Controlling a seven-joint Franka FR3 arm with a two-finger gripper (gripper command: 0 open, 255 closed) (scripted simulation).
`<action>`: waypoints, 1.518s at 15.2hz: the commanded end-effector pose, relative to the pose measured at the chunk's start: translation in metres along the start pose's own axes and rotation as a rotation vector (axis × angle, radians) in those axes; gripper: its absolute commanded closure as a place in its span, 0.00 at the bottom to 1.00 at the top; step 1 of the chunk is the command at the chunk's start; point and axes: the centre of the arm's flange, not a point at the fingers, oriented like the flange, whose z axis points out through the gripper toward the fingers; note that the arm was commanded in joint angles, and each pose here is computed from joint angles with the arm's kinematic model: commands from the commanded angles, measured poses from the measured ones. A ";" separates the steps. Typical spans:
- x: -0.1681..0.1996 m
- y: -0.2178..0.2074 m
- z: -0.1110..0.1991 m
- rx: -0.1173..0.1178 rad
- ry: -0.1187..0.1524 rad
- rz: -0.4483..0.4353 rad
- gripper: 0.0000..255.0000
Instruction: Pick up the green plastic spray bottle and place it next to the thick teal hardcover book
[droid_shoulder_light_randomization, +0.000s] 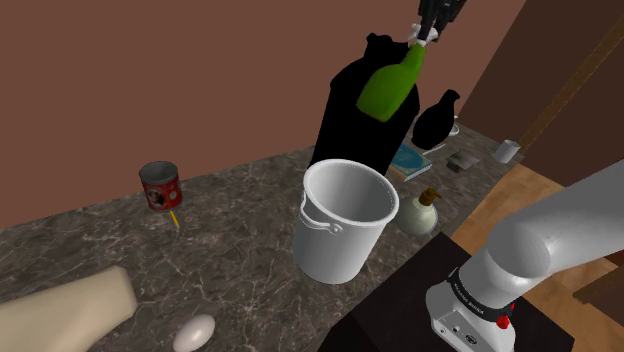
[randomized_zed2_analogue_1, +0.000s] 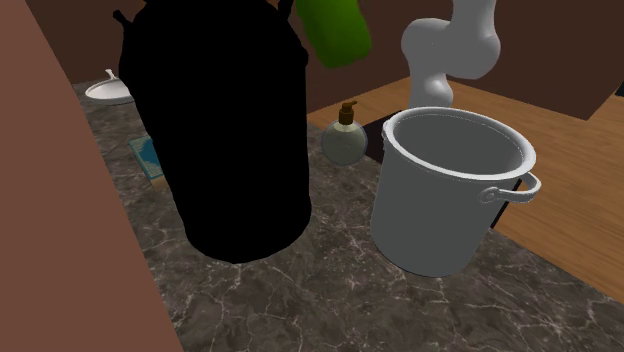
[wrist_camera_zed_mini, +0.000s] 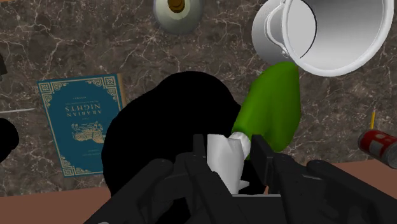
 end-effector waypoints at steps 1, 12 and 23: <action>-0.008 0.027 0.002 -0.002 0.001 0.004 1.00; -0.049 0.167 0.002 -0.002 0.001 0.004 1.00; -0.091 0.306 0.002 -0.002 0.001 0.004 1.00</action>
